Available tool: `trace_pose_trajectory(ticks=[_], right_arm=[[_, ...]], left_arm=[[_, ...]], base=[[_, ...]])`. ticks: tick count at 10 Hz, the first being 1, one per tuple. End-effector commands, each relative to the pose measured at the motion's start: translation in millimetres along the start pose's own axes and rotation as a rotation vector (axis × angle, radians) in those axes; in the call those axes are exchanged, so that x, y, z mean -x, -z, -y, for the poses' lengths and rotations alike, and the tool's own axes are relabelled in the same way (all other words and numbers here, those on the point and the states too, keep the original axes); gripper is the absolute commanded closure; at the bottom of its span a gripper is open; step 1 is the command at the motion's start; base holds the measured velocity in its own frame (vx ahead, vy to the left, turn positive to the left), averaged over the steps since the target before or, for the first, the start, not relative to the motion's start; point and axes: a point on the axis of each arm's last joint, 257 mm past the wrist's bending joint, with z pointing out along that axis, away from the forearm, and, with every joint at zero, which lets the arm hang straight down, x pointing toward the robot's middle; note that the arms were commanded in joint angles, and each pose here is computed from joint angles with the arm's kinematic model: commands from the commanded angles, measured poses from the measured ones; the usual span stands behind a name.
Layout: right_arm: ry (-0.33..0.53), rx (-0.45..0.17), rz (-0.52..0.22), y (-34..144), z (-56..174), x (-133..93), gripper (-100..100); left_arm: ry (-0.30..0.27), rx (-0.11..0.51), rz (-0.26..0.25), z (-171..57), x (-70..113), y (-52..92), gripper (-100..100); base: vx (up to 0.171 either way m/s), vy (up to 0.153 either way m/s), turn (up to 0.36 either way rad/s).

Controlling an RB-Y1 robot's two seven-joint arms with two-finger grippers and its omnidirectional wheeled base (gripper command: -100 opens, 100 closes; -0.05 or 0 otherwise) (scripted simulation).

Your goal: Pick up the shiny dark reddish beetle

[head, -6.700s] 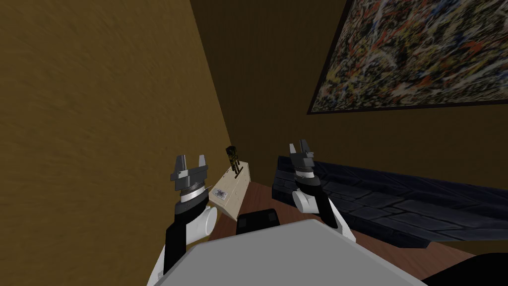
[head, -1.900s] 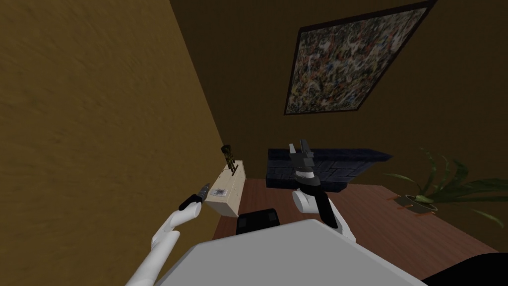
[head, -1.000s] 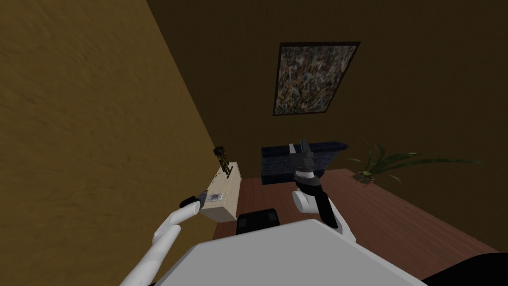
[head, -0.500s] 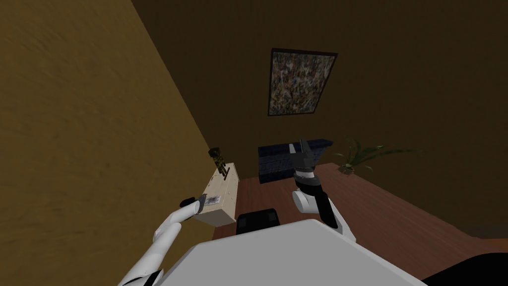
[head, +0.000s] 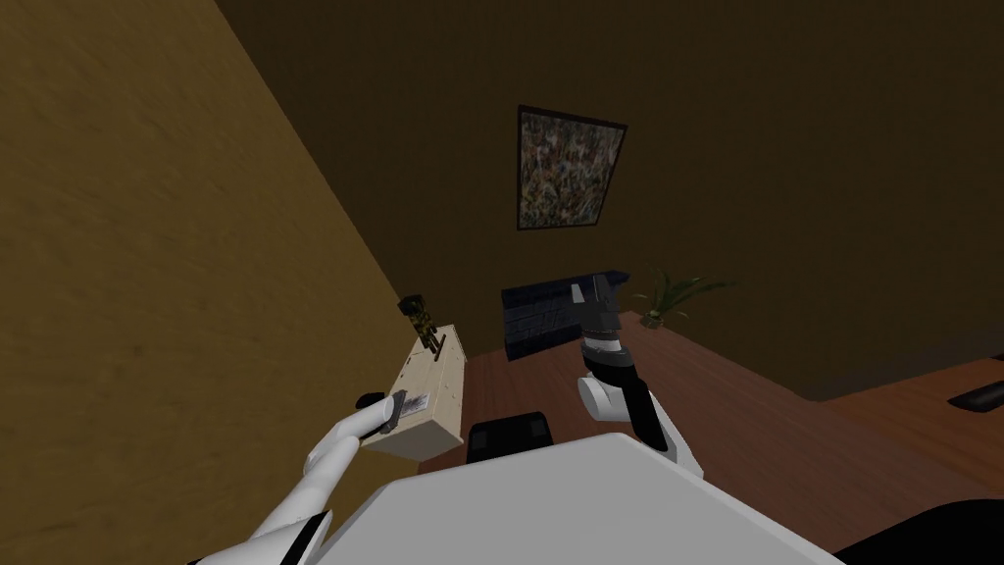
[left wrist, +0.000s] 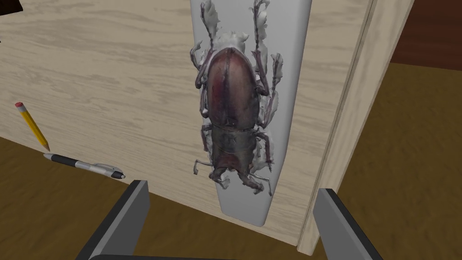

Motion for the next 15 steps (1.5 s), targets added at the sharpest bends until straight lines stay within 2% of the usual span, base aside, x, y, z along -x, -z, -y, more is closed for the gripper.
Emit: trace_pose_trajectory(ticks=[1, 4, 5, 6, 8, 9, 10, 14, 15], right_arm=[[0.0, 0.0, 0.0, 0.0, 0.0, 0.0, 0], [0.0, 0.0, 0.0, 0.0, 0.0, 0.0, 0], [0.0, 0.0, 0.0, 0.0, 0.0, 0.0, 0], [0.0, 0.0, 0.0, 0.0, 0.0, 0.0, 0], [0.0, 0.0, 0.0, 0.0, 0.0, 0.1, 0], [0.0, 0.0, 0.0, 0.1, 0.0, 0.1, 0], [0.0, 0.0, 0.0, 0.0, 0.0, 0.1, 0], [0.0, 0.0, 0.0, 0.0, 0.0, 0.0, 0], [0.0, 0.0, 0.0, 0.0, 0.0, 0.0, 0]], left_arm=[[0.011, 0.027, -0.002, -6.7, 1.7, -1.7, -100], [0.017, 0.041, -0.004, -10.0, 1.7, -2.1, -100], [0.017, 0.043, -0.004, -10.4, 1.7, -2.2, 0], [0.019, 0.042, -0.003, -18.2, -5.9, -7.0, -100], [0.021, 0.042, -0.002, -28.0, -15.9, -12.4, -100], [0.018, 0.043, -0.003, -24.4, -12.8, -10.3, -100], [0.02, 0.042, -0.002, -24.4, -13.3, -10.5, 100], [0.021, 0.038, -0.002, -22.8, -13.4, -10.4, 100], [0.022, 0.038, -0.002, -22.6, -13.4, -10.3, 0]], base=[[-0.022, 0.014, -0.201], [-0.016, 0.014, -0.083], [0.0, 0.0, 0.0], [0.022, 0.04, -0.015], [0.046, 0.068, -0.019], [0.022, 0.031, -0.007], [0.003, 0.006, 0.004], [0.0, 0.0, 0.0], [0.0, 0.0, 0.0]])
